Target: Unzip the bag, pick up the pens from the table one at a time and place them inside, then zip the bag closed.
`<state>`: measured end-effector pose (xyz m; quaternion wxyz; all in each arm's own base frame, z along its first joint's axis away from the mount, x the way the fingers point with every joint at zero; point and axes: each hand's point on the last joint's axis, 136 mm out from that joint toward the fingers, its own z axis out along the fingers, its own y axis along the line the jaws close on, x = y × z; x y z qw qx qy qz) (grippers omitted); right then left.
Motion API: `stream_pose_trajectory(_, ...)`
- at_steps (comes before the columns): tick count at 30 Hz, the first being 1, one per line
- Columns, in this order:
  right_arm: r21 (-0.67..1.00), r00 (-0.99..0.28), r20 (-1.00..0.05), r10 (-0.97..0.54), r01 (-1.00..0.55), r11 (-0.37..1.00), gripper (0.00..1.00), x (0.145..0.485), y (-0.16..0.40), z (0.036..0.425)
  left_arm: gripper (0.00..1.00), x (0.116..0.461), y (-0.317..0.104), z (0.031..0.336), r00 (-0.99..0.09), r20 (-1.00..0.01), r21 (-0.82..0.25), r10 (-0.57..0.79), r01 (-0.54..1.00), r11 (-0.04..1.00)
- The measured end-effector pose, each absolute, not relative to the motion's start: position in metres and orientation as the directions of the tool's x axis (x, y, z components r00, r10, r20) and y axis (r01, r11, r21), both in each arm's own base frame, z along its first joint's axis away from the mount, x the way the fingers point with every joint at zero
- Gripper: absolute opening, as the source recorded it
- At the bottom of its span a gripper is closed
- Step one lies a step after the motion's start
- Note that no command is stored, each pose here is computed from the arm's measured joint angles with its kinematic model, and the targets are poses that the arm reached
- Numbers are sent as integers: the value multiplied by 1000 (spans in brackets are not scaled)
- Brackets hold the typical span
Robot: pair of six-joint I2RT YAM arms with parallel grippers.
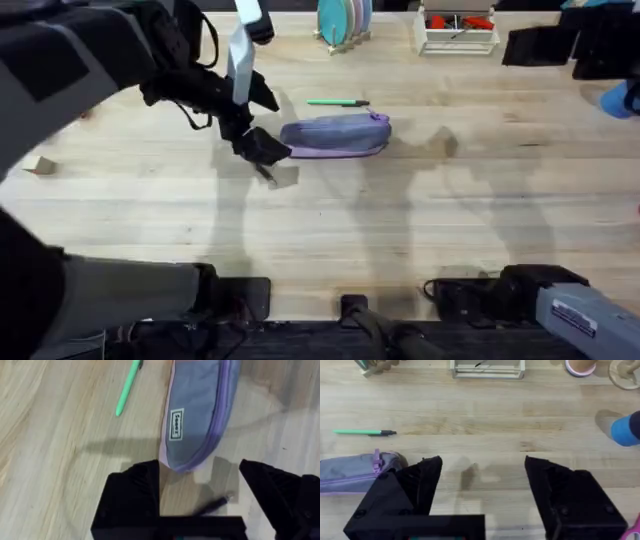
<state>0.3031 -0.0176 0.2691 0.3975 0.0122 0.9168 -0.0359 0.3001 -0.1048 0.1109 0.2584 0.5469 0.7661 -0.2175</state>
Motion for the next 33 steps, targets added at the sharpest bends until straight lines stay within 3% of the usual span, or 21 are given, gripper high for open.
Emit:
stream_pose_trajectory(12,-56,-683,-730,-6,51,997,995,303,-18,269,995,301,-114,90,-315,-657,-150,685,945,291)
stream_pose_trajectory(18,-56,-683,-730,-6,51,997,995,303,-18,269,965,303,-115,90,-314,-663,-152,679,945,288)
stream_pose_trajectory(20,-56,-683,-730,-6,51,997,996,303,-18,269,775,303,-115,90,-314,-666,-153,676,945,288)
stream_pose_trajectory(25,-56,-683,-730,-6,51,997,996,303,-18,269,93,308,-118,93,-289,-687,-129,666,951,279)
stream_pose_trajectory(27,-56,-683,-730,-6,51,997,996,303,-18,269,48,308,-118,93,-286,-688,-127,667,953,276)
stream_pose_trajectory(33,-23,-683,-731,-6,15,1000,995,304,-9,269,44,308,-118,93,-286,-689,-128,666,953,276)
